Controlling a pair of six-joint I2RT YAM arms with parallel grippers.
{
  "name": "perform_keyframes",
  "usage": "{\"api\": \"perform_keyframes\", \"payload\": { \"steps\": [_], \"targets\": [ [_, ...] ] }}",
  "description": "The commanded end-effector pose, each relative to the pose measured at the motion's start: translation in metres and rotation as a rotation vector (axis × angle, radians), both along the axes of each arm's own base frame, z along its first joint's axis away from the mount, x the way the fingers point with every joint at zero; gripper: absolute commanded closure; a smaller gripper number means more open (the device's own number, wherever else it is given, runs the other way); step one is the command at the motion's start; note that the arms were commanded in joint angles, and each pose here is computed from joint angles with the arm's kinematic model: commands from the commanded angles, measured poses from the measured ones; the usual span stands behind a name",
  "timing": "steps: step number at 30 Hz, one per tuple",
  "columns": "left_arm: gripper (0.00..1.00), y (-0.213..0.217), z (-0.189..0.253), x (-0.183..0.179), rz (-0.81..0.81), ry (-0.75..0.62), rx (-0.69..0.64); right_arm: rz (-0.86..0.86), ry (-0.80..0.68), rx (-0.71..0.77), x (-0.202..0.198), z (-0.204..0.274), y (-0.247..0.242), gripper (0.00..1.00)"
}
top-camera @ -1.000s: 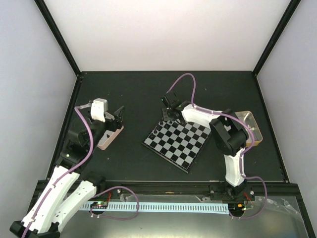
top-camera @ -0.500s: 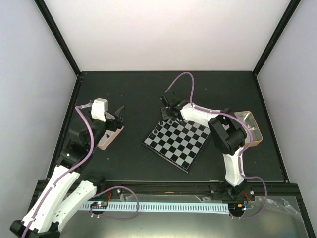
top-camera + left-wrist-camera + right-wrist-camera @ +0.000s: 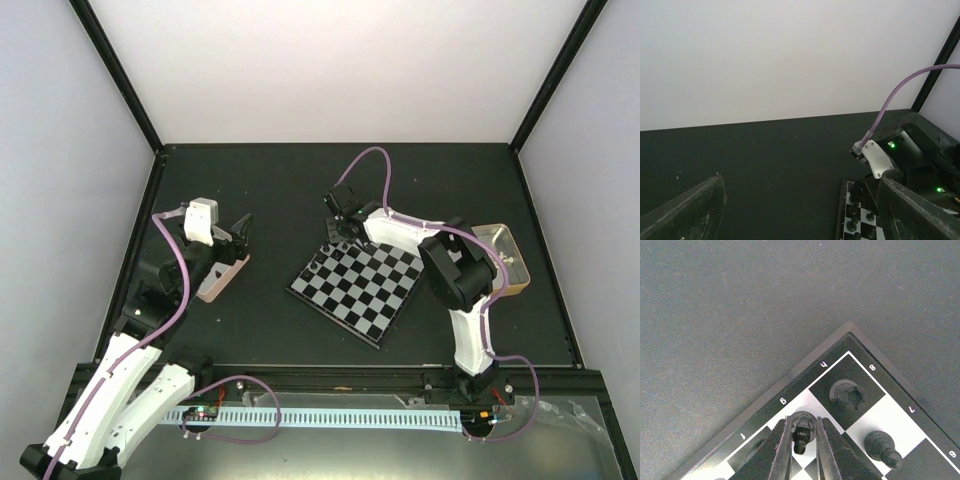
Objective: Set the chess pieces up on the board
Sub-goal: Place the chess piece on the chessboard.
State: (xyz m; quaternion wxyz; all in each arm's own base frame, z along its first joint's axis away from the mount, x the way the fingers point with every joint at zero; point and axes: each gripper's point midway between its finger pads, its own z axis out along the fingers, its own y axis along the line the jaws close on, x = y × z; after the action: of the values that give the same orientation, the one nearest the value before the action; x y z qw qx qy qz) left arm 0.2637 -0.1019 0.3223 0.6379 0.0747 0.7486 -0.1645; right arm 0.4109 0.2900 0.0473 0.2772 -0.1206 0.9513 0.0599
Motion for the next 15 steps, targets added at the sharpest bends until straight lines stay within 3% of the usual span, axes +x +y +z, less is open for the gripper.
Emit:
{"api": "perform_keyframes", "payload": {
  "steps": [1, 9, 15],
  "targets": [
    [0.16, -0.001, 0.003, 0.000, -0.004, -0.004, -0.001, -0.022, -0.074, 0.044, 0.009, 0.043, -0.001, 0.84],
    [0.16, 0.000, -0.001, 0.002, 0.012, 0.022, -0.025, -0.015, -0.107, 0.130, -0.002, 0.090, -0.001, 0.73],
    [0.16, 0.020, -0.037, 0.019, 0.185, 0.185, -0.068, 0.004, -0.106, 0.242, -0.025, 0.120, -0.002, 0.71]
  ]
}}
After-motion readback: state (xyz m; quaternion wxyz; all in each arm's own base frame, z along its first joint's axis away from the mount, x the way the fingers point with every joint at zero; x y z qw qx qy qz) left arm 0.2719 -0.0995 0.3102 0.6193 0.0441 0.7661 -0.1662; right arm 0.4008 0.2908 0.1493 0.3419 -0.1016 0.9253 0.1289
